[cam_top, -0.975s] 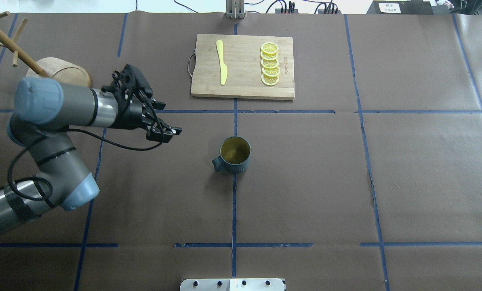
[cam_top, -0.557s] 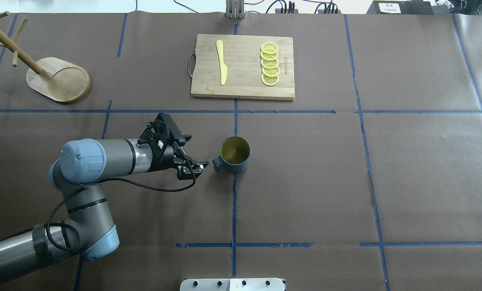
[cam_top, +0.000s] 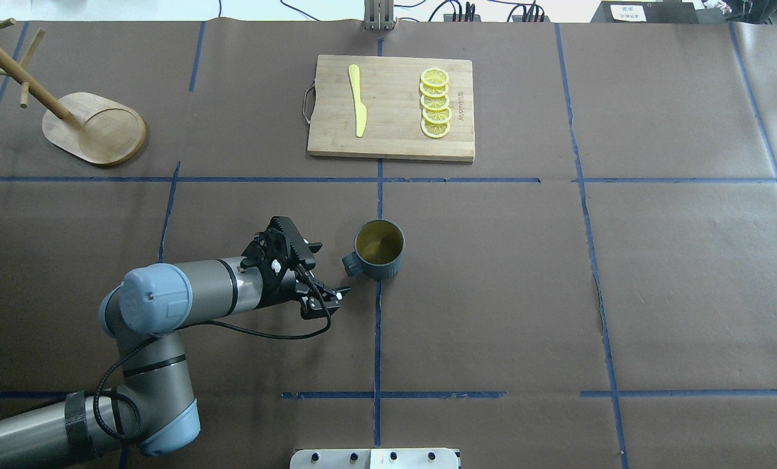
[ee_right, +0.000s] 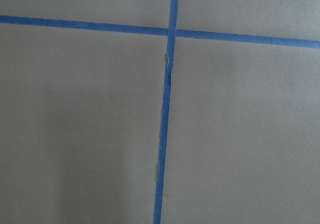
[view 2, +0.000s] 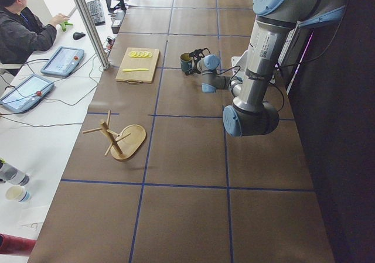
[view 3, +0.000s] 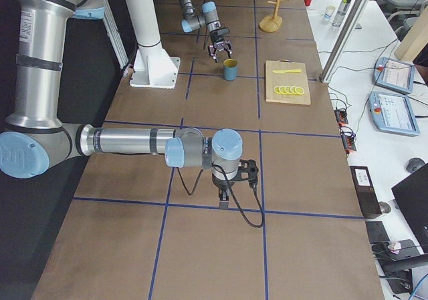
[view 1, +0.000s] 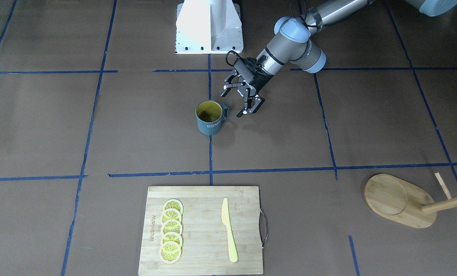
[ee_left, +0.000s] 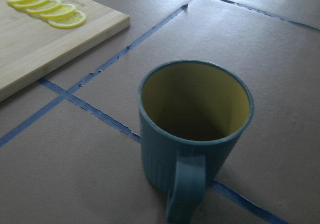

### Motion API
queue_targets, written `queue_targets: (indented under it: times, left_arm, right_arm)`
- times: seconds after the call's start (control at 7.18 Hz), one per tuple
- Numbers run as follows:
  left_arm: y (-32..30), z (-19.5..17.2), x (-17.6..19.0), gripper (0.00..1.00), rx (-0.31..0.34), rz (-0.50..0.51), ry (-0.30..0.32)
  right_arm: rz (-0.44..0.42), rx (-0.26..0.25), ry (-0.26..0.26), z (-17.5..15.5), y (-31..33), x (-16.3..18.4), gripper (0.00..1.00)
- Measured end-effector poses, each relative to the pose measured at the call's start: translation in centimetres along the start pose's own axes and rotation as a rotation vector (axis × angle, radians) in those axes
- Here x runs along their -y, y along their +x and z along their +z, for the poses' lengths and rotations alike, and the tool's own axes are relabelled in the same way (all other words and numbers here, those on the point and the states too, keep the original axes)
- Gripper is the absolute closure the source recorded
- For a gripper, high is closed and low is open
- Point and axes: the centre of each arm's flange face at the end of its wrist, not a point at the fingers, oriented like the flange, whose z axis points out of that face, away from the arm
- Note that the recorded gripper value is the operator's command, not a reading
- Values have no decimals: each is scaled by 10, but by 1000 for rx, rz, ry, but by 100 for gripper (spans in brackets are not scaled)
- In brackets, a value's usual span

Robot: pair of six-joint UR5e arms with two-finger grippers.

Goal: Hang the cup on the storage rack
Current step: 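Close the left gripper on the teal mug's side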

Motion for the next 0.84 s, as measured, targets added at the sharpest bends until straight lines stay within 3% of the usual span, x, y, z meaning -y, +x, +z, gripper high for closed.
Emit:
queue_targets:
  times: [0.42, 0.56, 0.84]
  left_arm:
    - [7, 22, 13, 5, 59, 1, 31]
    - [9, 28, 14, 16, 71, 3, 31]
    - [9, 36, 13, 64, 78, 3, 26]
  right_arm:
    - [-1, 0, 1, -1, 0, 0, 0]
    - [-1, 0, 1, 0, 0, 0, 0]
    - [-2, 0, 0, 0, 0, 0, 0]
